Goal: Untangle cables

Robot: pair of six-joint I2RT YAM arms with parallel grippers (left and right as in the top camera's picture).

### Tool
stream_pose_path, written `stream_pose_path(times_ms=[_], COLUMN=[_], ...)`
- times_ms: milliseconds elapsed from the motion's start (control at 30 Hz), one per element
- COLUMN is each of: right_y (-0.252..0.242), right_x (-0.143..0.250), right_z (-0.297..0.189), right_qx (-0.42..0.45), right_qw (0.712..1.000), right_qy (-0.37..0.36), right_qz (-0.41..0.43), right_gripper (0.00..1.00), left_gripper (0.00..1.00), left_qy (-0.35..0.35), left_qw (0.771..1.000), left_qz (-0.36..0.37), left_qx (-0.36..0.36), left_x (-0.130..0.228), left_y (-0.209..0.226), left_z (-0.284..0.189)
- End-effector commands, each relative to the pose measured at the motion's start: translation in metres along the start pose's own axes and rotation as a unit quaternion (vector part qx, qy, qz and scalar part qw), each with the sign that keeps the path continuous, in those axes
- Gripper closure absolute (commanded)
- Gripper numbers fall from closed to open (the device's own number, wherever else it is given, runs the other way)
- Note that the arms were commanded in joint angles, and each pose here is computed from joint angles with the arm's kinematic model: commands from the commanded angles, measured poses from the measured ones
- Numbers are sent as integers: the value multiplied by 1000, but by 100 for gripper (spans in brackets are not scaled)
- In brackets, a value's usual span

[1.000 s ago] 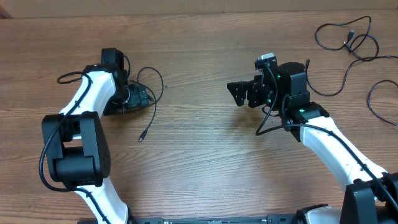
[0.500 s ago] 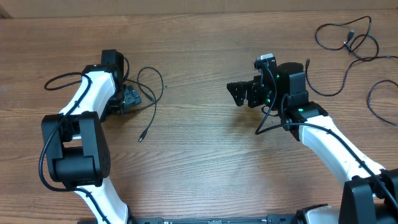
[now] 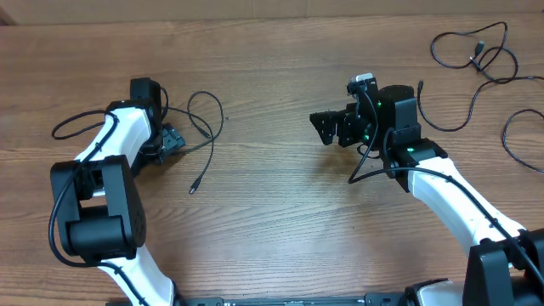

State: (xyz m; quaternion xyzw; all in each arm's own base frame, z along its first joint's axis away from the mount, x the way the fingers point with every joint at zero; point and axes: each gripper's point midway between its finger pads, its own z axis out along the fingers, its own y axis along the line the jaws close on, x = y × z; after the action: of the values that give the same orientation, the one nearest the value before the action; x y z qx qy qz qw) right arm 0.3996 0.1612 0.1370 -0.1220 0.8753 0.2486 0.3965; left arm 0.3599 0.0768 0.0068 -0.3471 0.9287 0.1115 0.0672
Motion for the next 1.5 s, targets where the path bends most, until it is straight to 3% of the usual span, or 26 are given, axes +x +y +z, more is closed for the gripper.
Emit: stream_pose_path(times_ms=[0, 133, 167, 200, 267, 867, 933, 1067, 1167, 1233, 1267, 1467], right_y=[-2, -1, -1, -1, -1, -1, -1, 0, 0, 0, 0, 0], right_x=[-1, -2, -2, -2, -3, 0, 0, -1, -1, -1, -1, -1], right_z=[2, 2, 2, 2, 2, 2, 2, 2, 2, 2, 2, 2], right_qx=[3, 3, 2, 2, 1, 1, 1, -2, -2, -2, -2, -2], right_qw=[1000, 1000, 1000, 1000, 1000, 1000, 1000, 1000, 1000, 1000, 1000, 1000], right_qy=[-2, -3, -4, -4, -5, -1, -1, -1, -1, -1, -1, -2], right_qz=[-1, -1, -2, -2, -2, 1, 1, 1, 1, 1, 1, 0], right_gripper=[0, 0, 0, 0, 0, 0, 0, 0, 0, 0, 0, 0], left_gripper=[1, 0, 4, 15, 26, 38, 43, 67, 74, 92, 96, 96], left_qy=[24, 21, 21, 21, 24, 21, 20, 20, 19, 21, 22, 27], left_qw=[999, 1000, 1000, 1000, 1000, 999, 999, 999, 999, 999, 999, 999], left_qz=[-4, -6, -6, -7, -8, -16, -18, -22, -20, -19, -18, -4], left_qx=[-21, -12, -9, -3, 9, 28, 30, 31, 31, 29, 29, 25], left_x=[19, 17, 17, 16, 17, 21, 23, 26, 27, 28, 28, 28], left_y=[10, 6, 5, 2, -2, -20, -23, -28, -29, -28, -28, -25], left_z=[20, 20, 20, 20, 20, 17, 16, 15, 15, 15, 15, 5])
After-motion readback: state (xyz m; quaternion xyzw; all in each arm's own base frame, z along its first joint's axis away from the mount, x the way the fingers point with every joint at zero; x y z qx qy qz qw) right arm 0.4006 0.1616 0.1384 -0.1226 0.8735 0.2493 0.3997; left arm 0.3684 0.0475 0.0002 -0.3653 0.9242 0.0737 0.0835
